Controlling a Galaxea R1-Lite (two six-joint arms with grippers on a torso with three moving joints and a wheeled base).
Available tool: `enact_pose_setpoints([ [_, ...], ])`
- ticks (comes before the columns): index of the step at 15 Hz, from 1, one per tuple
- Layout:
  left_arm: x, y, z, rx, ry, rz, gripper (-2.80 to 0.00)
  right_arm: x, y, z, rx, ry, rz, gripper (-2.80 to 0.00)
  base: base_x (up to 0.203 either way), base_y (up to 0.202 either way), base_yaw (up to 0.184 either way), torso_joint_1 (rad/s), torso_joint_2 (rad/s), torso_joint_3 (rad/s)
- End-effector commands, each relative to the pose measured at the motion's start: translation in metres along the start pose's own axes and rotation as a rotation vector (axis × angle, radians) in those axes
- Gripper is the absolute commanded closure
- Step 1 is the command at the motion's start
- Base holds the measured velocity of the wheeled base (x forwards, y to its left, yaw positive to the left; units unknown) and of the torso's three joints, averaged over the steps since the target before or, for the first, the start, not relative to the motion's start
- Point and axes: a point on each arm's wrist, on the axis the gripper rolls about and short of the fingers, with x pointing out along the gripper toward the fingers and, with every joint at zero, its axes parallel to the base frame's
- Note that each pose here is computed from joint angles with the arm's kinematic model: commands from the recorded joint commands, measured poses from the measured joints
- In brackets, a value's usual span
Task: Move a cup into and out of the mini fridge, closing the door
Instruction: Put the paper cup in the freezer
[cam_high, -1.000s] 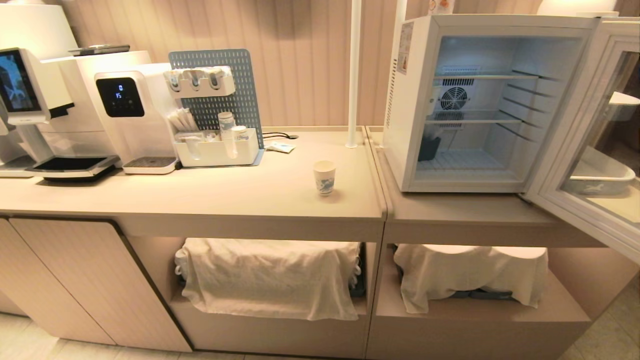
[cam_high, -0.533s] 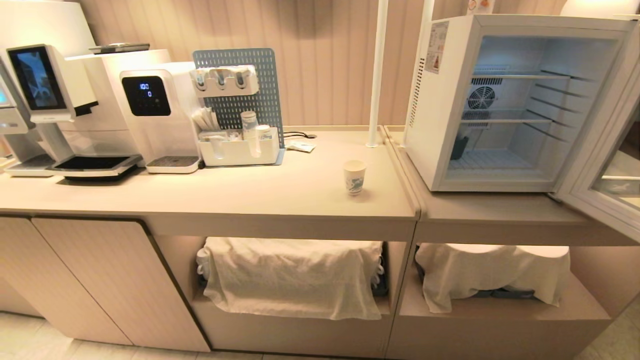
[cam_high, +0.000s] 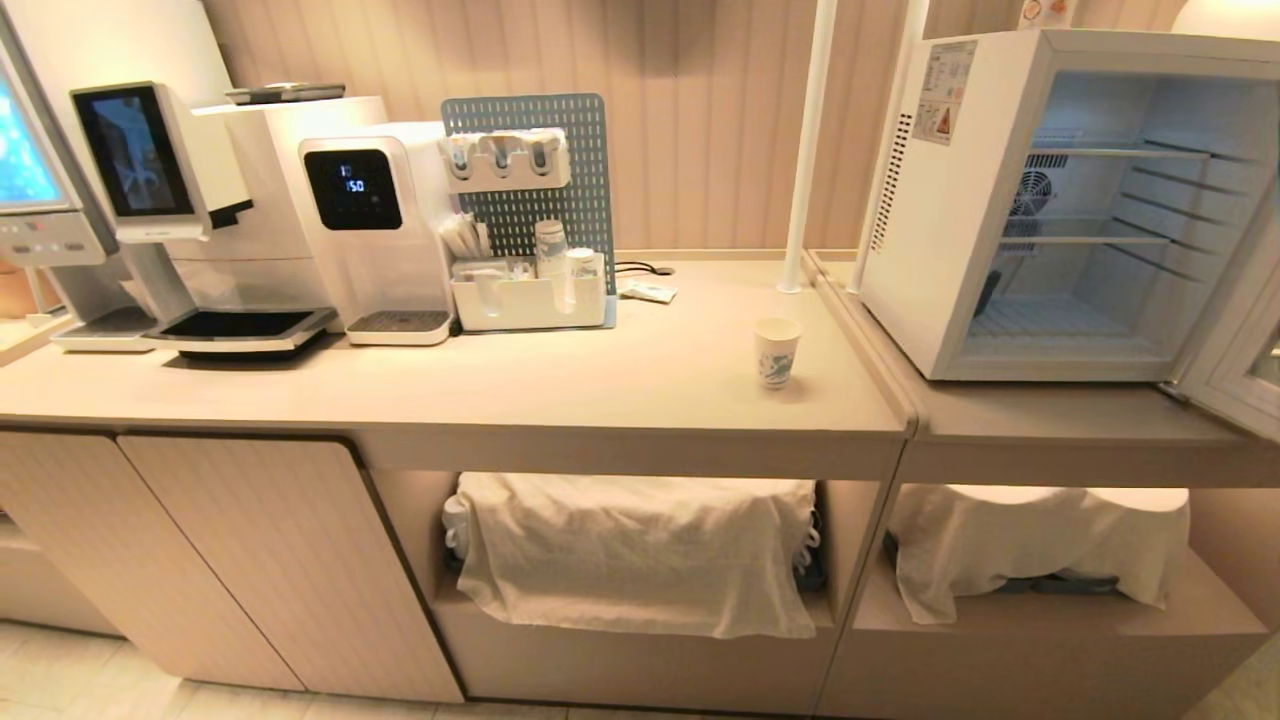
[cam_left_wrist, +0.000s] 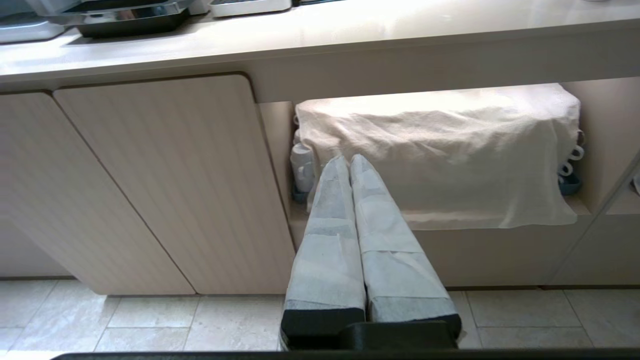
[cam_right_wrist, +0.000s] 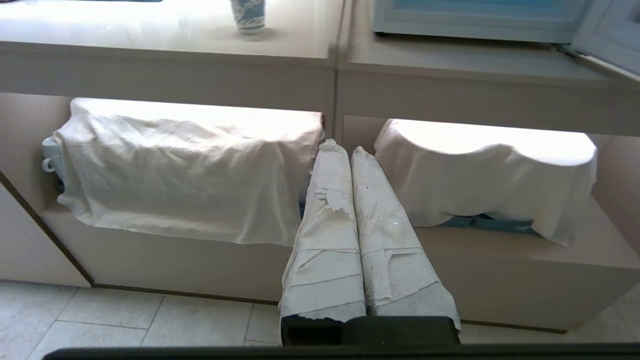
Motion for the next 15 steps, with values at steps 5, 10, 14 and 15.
enact_pose_setpoints([
  [5, 0.0001, 0.0000, 0.0002, 0.000, 0.000, 0.000, 0.00, 0.0001, 0.0000, 0.0000, -0.001, 0.001, 0.002, 0.00, 0.000, 0.192, 0.000, 0.001, 0.00, 0.003],
  [10, 0.0001, 0.0000, 0.0000, 0.000, 0.002, 0.001, 0.00, 0.0000, 0.0000, 0.0000, -0.001, 0.000, 0.001, 0.00, 0.000, 0.187, 0.000, 0.002, 0.00, 0.001],
  [14, 0.0001, 0.0000, -0.0001, 0.000, 0.002, 0.001, 0.00, 0.0000, 0.0000, 0.0000, -0.001, 0.000, 0.000, 0.00, 0.000, 0.056, 0.002, 0.001, 0.00, 0.001],
  [15, 0.0001, 0.0000, 0.0000, 0.000, 0.002, -0.001, 0.00, 0.0001, 0.0000, 0.0000, -0.001, 0.001, 0.000, 0.00, 0.000, 0.000, 0.000, 0.000, 0.00, 0.000],
])
